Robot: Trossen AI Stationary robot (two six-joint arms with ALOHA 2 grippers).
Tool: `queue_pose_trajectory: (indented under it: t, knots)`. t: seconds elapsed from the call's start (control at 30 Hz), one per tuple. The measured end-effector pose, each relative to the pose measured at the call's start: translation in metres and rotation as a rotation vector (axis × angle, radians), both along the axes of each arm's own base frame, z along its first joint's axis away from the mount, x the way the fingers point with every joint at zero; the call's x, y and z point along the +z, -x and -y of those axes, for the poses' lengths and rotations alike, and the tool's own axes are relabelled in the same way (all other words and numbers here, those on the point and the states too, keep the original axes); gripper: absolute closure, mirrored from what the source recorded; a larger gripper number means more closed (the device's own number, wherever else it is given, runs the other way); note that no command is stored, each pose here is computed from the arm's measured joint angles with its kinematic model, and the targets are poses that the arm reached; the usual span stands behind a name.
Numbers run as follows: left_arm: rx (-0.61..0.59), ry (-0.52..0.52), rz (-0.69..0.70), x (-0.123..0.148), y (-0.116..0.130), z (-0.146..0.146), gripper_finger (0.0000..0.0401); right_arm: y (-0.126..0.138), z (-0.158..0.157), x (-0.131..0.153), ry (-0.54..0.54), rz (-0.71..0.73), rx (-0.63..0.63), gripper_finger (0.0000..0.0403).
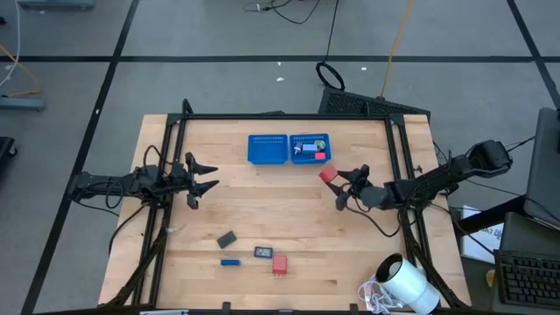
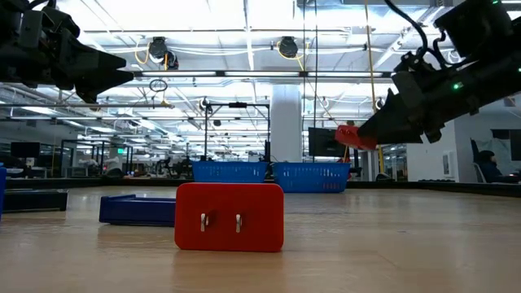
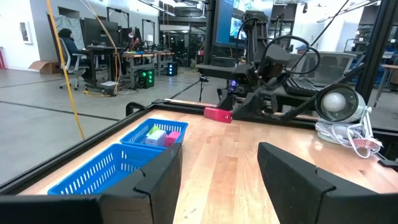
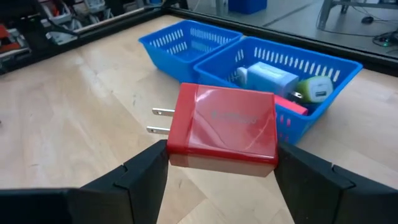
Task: Pick & Place Office items
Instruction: Put the top red charger adapter into the right blue bin
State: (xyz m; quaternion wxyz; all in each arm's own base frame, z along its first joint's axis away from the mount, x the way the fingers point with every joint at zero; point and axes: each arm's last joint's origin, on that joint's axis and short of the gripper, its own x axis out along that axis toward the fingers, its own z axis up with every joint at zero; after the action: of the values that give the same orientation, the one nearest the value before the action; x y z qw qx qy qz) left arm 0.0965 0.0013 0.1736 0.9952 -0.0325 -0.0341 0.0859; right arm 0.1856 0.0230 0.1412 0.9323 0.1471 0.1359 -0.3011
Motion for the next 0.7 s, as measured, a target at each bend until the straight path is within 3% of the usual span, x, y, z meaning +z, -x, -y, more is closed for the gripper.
queue_pose_trajectory:
  t: [0.7]
  knots:
    - [0.0, 0.0, 0.0, 0.0, 0.0, 0.0, 0.0187, -0.013, 0.013, 0.015, 0.031, 0.025, -0.063, 0.0149]
